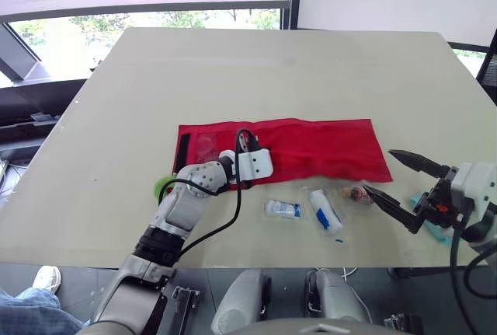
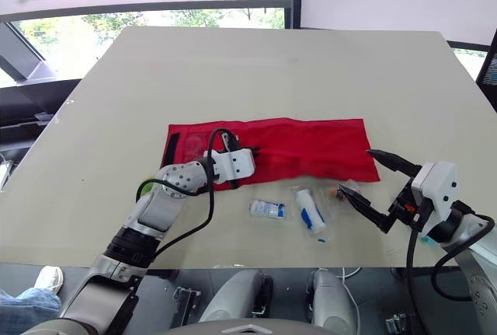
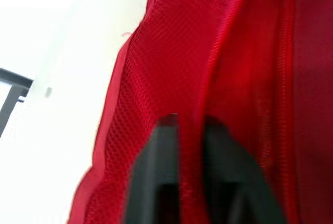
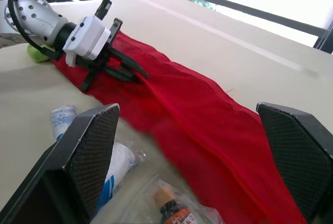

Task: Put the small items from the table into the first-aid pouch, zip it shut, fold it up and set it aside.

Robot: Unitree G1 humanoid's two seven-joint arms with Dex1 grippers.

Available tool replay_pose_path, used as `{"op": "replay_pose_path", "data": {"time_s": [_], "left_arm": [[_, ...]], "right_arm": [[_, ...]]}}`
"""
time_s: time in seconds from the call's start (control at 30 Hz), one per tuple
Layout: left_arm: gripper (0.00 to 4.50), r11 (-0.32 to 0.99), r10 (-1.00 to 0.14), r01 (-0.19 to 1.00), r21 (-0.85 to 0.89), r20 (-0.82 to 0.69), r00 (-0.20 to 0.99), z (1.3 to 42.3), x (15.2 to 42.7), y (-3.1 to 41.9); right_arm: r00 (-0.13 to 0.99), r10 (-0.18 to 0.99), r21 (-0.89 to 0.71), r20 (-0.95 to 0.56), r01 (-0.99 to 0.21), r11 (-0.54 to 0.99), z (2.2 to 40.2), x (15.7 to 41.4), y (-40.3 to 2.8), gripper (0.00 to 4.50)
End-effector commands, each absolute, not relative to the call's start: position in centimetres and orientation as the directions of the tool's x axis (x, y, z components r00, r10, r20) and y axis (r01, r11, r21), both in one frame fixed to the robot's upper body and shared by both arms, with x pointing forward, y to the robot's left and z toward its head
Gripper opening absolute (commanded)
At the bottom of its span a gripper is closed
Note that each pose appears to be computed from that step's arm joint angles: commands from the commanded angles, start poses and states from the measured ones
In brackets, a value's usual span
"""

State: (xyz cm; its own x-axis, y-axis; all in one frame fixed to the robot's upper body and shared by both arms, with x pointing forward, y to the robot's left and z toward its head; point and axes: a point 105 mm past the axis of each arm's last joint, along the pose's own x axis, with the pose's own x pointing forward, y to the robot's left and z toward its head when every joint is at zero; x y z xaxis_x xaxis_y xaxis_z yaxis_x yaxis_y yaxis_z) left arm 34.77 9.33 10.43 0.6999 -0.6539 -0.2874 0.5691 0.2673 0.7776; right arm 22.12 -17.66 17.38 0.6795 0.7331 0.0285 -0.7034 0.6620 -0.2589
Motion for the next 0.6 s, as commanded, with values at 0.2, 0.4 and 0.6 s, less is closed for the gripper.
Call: {"op": "replay_pose_path", "data": {"time_s": [0.2, 0.4, 0.6], "left_arm": [[0.05, 0.347, -0.713, 0.702, 0.622, -0.311, 0.628, 10.0, 33.7, 7.7], [0.05, 0.475, -0.744, 0.771, 0.423, -0.275, 0.609, 11.5, 35.0, 7.1], [0.05, 0.424, -0.797, 0.847, 0.321, -0.312, 0.517, 11.4, 35.2, 7.2]], "right_arm": [[0.664, 0.746, -0.293, 0.043, -0.706, 0.645, 18.3, 21.5, -17.3, 4.50], [0.650, 0.759, -0.260, -0.034, -0.739, 0.622, 17.4, 19.5, -18.4, 4.50], [0.700, 0.709, -0.234, -0.088, -0.706, 0.668, 16.6, 16.4, -22.9, 4.50]]}}
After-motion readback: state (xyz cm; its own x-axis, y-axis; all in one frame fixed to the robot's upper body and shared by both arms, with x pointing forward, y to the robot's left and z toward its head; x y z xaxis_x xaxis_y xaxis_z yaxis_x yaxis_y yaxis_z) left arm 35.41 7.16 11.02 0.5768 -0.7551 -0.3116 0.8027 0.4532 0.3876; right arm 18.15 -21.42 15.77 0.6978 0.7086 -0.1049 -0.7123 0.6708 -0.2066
